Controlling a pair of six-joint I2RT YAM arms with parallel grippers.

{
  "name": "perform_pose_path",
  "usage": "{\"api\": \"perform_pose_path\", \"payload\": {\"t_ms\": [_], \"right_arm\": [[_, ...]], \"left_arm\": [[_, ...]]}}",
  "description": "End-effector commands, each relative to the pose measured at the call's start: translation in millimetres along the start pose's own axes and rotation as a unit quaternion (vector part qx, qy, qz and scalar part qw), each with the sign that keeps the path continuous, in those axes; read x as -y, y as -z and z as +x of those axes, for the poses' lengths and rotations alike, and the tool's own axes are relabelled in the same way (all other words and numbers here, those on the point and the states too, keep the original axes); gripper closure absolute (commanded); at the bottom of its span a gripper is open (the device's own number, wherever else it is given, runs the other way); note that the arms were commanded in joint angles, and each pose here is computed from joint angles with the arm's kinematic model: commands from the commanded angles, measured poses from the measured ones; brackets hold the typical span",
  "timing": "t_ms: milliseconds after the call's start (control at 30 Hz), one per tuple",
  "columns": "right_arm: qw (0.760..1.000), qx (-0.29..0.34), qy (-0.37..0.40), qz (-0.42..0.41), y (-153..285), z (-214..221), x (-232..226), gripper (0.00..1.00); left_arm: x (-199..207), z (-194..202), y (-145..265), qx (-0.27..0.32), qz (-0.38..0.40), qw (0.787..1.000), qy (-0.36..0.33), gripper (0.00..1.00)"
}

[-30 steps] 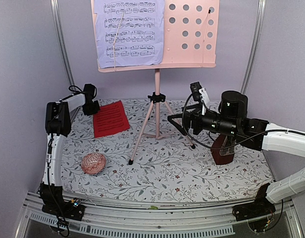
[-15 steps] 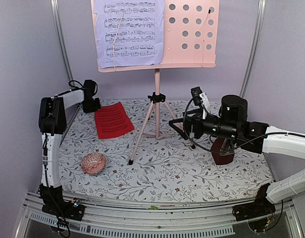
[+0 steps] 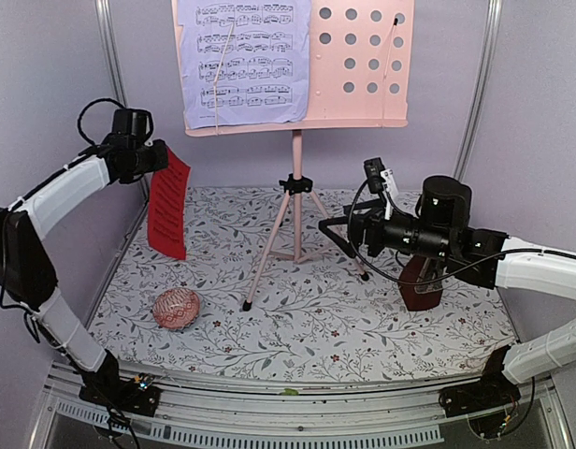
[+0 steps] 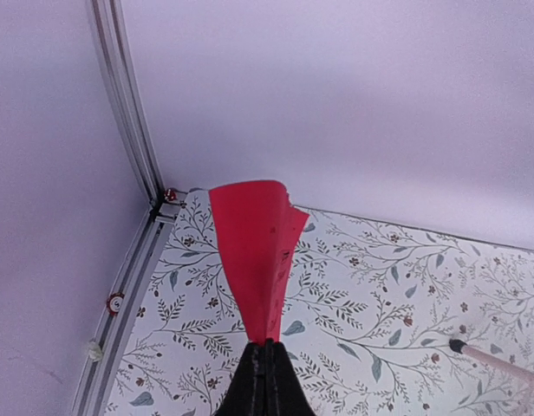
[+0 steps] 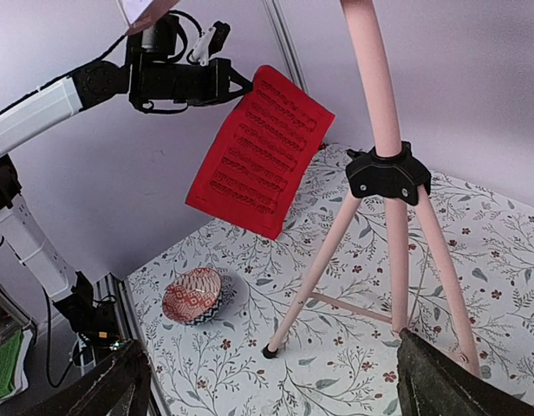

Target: Set up the instrument practice props

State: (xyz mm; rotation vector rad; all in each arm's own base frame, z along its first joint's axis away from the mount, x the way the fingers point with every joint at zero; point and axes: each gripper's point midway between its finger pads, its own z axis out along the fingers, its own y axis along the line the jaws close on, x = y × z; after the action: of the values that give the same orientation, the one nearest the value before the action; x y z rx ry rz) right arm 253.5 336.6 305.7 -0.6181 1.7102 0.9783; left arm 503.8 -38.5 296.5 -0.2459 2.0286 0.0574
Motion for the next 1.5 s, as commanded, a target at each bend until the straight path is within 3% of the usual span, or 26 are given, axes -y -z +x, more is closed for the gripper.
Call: {"api": "perform_pose_path", "payload": {"t_ms": [0,333,633,1067,1300,1467], "right_arm": [[0.998,0.032,-0.001,-0.045,4,-18,-15,0.01],[0.988,0.059,-0.023,-0.142,-9,-16,-40,0.01],[0.974,0.1,-0.058,-0.194,-27,-15,-46,0.02],[0.958,0.12,-0.098,-0.243,-70,2,-63,0.05],[0.952,0.12,-0.104,-0.262,-88,-1,-78,0.07],[0.947,0.114,-0.115,-0.278,-98,-2,-84,0.1]], "left_arm": [[12,4,47,0.022,0.025,0.999,-0.043,1.0],[45,5,180,0.065,0.184,0.978,-0.075,1.0],[82,23,259,0.043,0.365,0.925,-0.093,1.0],[114,15,331,0.048,0.525,0.847,-0.071,1.0],[123,6,353,0.067,0.575,0.814,-0.055,1.0],[127,-1,362,0.078,0.591,0.802,-0.044,1.0]]}}
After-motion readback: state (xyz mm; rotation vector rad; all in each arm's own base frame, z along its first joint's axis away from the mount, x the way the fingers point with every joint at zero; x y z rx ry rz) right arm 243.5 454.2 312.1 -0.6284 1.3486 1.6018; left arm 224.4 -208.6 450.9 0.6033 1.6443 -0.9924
